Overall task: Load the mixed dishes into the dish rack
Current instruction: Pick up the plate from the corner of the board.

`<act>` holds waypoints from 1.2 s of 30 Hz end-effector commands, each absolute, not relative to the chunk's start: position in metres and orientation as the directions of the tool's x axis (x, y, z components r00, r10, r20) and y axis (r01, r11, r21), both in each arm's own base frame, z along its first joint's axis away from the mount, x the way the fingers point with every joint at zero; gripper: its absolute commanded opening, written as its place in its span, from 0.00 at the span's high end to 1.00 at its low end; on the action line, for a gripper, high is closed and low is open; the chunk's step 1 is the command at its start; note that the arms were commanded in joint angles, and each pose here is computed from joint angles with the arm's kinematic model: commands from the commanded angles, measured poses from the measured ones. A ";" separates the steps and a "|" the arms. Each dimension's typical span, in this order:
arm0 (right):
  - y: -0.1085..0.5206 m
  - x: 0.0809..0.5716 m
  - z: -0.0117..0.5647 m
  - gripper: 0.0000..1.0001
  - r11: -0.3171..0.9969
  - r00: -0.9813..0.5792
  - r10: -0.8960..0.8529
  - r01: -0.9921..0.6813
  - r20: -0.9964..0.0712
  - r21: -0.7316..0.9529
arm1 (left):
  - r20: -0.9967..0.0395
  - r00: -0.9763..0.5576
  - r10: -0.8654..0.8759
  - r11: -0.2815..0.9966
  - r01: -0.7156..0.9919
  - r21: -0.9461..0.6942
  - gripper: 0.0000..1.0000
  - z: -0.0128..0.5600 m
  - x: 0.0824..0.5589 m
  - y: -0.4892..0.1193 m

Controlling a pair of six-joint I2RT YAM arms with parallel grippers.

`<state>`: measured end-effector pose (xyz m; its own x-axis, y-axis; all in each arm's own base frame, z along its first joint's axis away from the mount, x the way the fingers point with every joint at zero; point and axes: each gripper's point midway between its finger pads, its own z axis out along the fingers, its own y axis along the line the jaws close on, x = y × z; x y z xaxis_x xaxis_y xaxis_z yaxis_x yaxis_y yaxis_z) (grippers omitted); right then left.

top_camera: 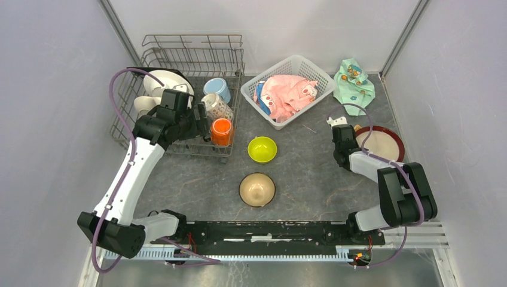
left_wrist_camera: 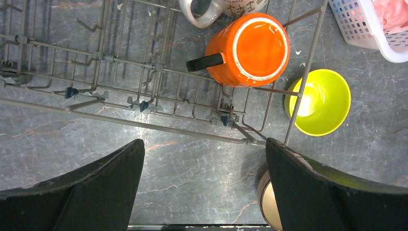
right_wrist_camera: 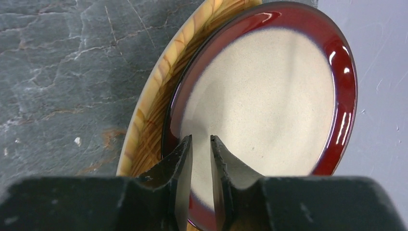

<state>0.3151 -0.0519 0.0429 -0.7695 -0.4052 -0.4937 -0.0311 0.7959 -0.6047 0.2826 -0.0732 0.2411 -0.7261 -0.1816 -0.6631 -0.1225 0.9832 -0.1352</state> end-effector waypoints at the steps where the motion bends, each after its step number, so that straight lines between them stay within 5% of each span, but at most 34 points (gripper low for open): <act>1: -0.054 0.309 0.021 0.76 0.810 -0.792 -0.397 -0.065 -0.463 -0.582 | -0.678 -0.713 -0.176 0.980 -0.064 -0.188 0.00 0.255 0.291 -0.089; 7: -0.048 0.317 0.024 0.97 0.831 -0.782 -0.394 -0.077 -0.483 -0.551 | -0.711 -0.669 -0.219 0.966 -0.049 -0.252 0.05 0.270 0.296 -0.096; 10: -0.039 0.323 0.038 1.00 0.855 -0.758 -0.390 -0.087 -0.523 -0.511 | -0.728 -0.636 -0.254 0.954 -0.043 -0.296 0.08 0.278 0.299 -0.101; 20: -0.018 0.330 0.075 0.64 0.904 -0.729 -0.357 -0.113 -0.584 -0.412 | -0.725 -0.640 -0.255 0.944 -0.002 -0.330 0.08 0.277 0.309 -0.114; 36: -0.051 0.304 0.016 0.60 0.823 -0.842 -0.386 -0.130 -0.377 -0.553 | -0.749 -0.617 -0.240 0.956 -0.014 -0.294 0.06 0.286 0.302 -0.103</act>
<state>0.3198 -0.0433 0.0393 -0.7996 -0.3972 -0.4504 -0.1191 0.8400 -0.5293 0.3015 -0.1035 0.2649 -0.6648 -0.2270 -0.7117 -0.0274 0.9595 -0.2805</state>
